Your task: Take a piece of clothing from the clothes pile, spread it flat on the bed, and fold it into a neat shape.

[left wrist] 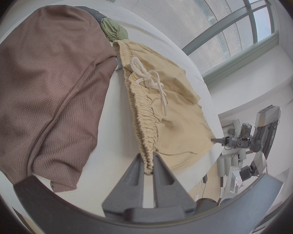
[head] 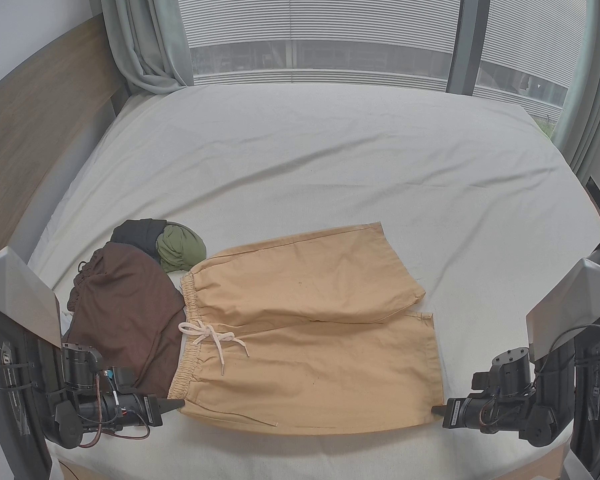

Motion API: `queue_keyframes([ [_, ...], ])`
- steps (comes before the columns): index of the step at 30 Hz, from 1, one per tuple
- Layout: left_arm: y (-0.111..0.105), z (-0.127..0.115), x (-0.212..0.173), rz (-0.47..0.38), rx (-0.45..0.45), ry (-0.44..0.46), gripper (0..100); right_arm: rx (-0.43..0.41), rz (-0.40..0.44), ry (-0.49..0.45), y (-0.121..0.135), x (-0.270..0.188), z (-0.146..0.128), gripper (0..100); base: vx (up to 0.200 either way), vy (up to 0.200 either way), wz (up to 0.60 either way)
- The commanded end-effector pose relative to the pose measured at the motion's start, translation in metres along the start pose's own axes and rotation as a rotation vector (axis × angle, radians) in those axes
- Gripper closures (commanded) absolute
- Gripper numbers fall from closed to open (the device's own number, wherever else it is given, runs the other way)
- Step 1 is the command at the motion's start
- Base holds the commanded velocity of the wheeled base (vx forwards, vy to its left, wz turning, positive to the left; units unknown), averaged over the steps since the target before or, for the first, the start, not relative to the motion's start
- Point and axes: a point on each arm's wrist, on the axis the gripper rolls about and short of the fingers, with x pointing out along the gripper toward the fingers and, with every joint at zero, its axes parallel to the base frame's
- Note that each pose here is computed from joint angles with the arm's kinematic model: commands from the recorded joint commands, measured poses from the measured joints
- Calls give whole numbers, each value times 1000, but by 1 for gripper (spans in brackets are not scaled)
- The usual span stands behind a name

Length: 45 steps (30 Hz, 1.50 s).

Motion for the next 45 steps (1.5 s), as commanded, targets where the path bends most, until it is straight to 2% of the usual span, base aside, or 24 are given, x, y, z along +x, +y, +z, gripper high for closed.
queue_keyframes([
  [1, 0, -7, -2, 0, 8, 43, 100, -4, 2, 6, 1, -5, -2, 100, 0, 0, 0],
  [8, 0, -6, -2, -45, 36, 36, 100, -12, 43, -25, 7, -11, 5, 100, 0, 0, 0],
  [11, -2, 1, -4, -77, 65, -14, 100, -19, 87, -76, 14, -19, 14, 100, 0, 0, 0],
  [17, -4, 9, -4, -91, 77, -55, 100, -24, 147, -200, 25, -30, 35, 100, 0, 0, 0],
  [30, -12, 30, -2, -120, 32, -135, 100, 6, 223, -348, 38, -20, 70, 100, 0, 0, 0],
  [45, -17, 46, 5, -101, -37, -204, 100, 10, 251, -450, 40, -16, 95, 100, 0, 0, 0],
])
